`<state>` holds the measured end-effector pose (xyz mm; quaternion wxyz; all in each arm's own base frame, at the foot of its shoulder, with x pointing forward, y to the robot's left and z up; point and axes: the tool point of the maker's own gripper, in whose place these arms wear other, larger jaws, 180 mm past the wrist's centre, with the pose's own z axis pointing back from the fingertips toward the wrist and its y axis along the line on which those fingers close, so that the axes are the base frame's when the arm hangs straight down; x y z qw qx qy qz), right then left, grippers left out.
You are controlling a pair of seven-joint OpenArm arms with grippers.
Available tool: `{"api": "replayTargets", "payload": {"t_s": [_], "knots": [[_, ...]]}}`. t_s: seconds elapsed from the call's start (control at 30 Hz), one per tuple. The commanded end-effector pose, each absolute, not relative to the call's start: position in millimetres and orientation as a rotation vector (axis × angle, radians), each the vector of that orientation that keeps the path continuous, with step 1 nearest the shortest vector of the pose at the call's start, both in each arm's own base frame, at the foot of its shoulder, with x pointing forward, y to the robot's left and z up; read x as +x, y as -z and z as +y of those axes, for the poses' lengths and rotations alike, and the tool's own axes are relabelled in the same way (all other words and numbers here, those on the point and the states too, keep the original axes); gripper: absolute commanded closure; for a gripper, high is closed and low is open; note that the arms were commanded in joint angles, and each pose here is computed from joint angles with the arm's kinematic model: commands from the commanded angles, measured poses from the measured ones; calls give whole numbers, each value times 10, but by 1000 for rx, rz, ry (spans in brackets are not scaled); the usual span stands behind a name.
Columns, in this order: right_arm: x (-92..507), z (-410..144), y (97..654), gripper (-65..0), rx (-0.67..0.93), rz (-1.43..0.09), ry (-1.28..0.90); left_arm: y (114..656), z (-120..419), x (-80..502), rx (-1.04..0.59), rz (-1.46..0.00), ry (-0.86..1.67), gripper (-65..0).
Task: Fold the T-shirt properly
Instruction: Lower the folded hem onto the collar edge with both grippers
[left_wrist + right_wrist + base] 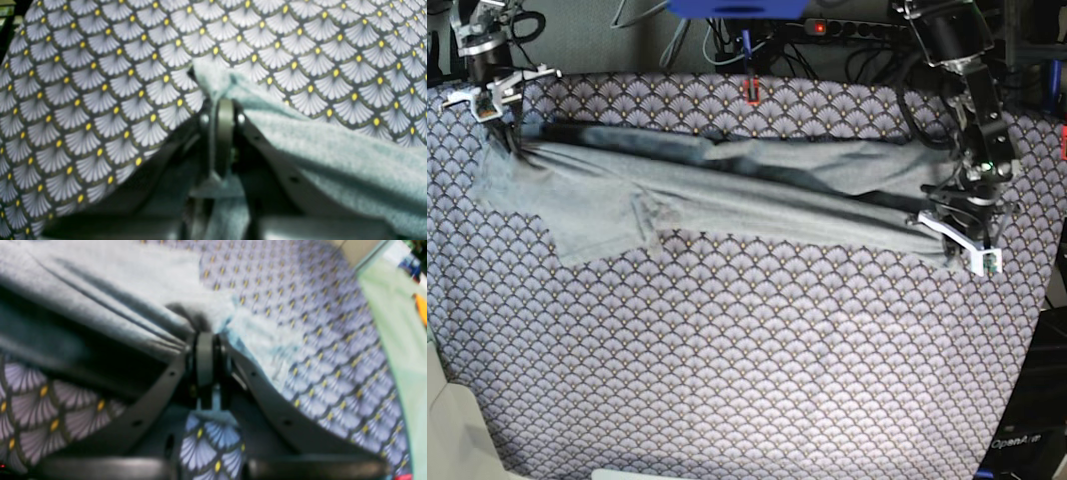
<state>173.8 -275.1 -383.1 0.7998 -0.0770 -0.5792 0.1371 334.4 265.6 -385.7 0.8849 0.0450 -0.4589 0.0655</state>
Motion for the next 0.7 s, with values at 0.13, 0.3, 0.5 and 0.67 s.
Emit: {"api": "replayTargets", "payload": {"t_s": [0.13,0.3,0.5,0.67], "knots": [[1702,-2843,3796,0,-180,-1260,-285,3861,2732,3207,120,-960,-136,0],[1702,-2848,3825,0,-176,-1255,-279,4069,2721,2965,118,-874,-135,0],[1722,-2847,3816,0,-176,-1260,-281,4227,2719,2766,118,-795,-133,0],[1725,-2833,3821,0,-172,-1261,-281,4269,2625,2752,103,-783,-108,0]]}}
